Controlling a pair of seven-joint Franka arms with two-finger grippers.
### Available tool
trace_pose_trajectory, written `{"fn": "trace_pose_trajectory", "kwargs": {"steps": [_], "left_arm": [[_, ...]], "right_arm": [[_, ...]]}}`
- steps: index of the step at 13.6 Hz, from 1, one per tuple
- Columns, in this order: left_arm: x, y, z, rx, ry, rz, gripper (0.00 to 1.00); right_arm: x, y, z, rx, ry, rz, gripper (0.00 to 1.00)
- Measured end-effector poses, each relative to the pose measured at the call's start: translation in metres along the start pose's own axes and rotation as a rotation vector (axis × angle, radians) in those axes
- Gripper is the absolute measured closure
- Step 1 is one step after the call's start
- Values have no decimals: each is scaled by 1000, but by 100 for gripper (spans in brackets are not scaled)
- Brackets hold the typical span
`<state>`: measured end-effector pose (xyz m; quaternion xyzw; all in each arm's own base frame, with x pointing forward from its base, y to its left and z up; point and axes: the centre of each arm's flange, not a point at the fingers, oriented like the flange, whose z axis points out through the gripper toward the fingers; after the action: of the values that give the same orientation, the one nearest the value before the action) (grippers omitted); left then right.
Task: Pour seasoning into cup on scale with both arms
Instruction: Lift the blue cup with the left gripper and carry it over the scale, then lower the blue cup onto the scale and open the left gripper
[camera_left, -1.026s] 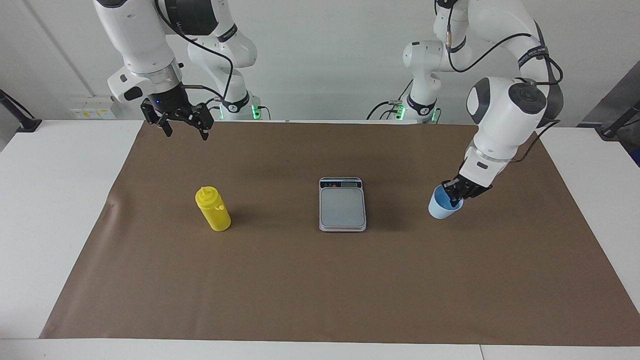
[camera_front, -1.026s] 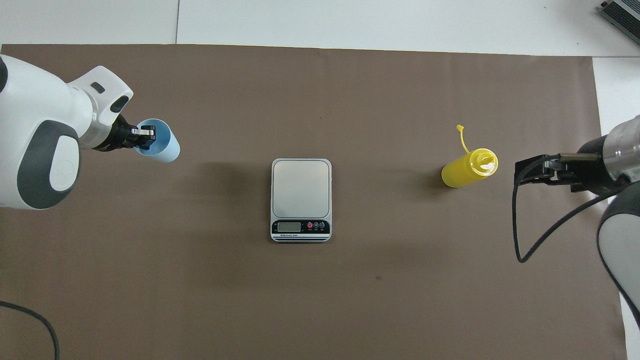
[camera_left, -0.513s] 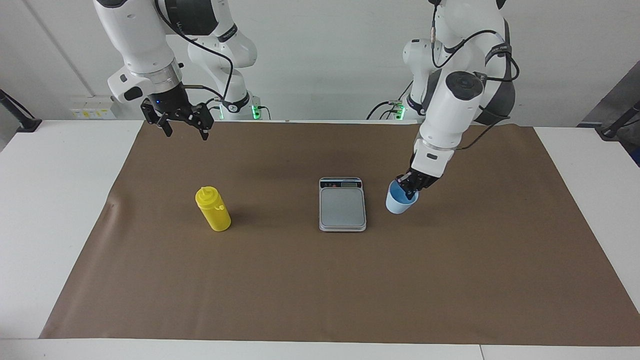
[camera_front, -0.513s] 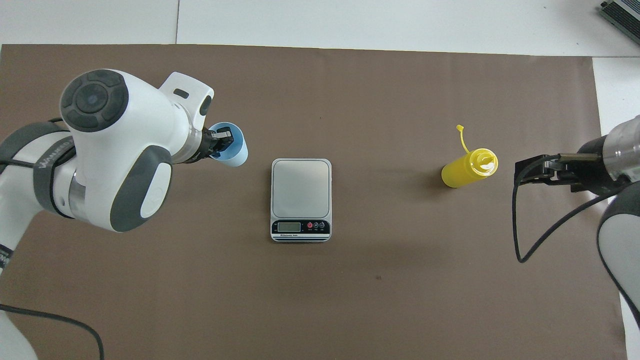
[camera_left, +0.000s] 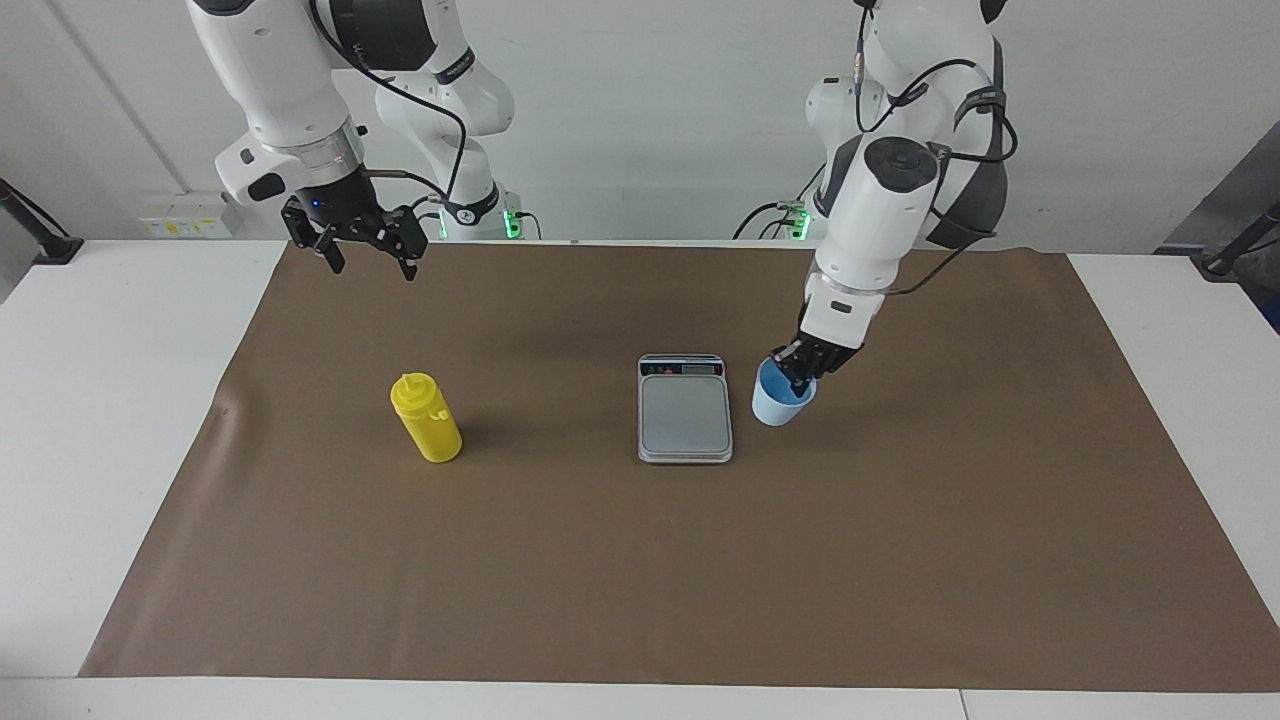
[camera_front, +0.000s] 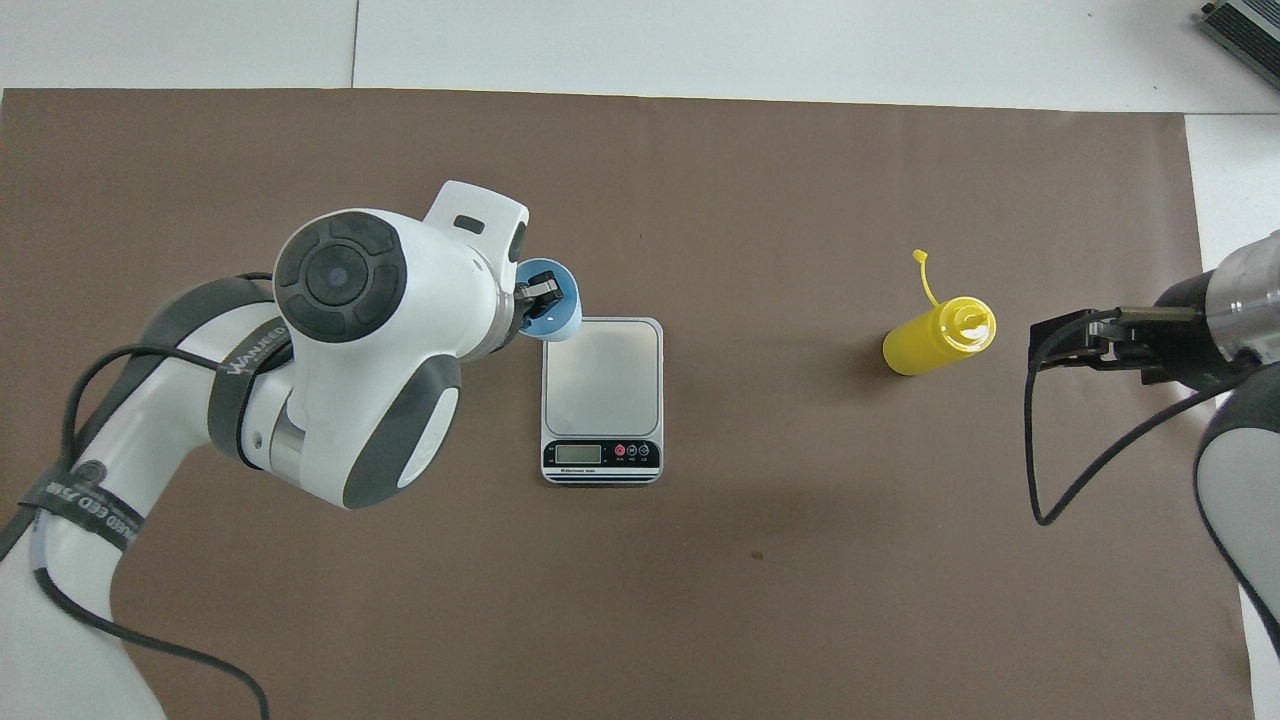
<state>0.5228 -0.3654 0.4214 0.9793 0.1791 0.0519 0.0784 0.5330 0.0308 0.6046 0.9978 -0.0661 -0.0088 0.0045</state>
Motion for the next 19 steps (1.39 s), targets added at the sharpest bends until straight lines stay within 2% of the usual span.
{"fn": "trace_pose_trajectory", "kwargs": {"steps": [3, 6, 15, 16, 17, 19], "left_arm": [[-2, -6, 17, 20, -8, 13, 96], [-6, -13, 29, 9, 1, 23, 96], [-19, -16, 45, 25, -2, 58, 95], [-21, -16, 45, 24, -1, 62, 92], [-21, -15, 45, 24, 0, 63, 81], [-19, -16, 44, 27, 7, 64, 53]], "right_arm": [[0, 0, 0, 0, 0, 0, 0], [0, 0, 0, 0, 0, 0, 0], [0, 0, 0, 0, 0, 0, 0], [0, 0, 0, 0, 0, 0, 0], [0, 0, 0, 0, 0, 0, 0], [0, 0, 0, 0, 0, 0, 0]]}}
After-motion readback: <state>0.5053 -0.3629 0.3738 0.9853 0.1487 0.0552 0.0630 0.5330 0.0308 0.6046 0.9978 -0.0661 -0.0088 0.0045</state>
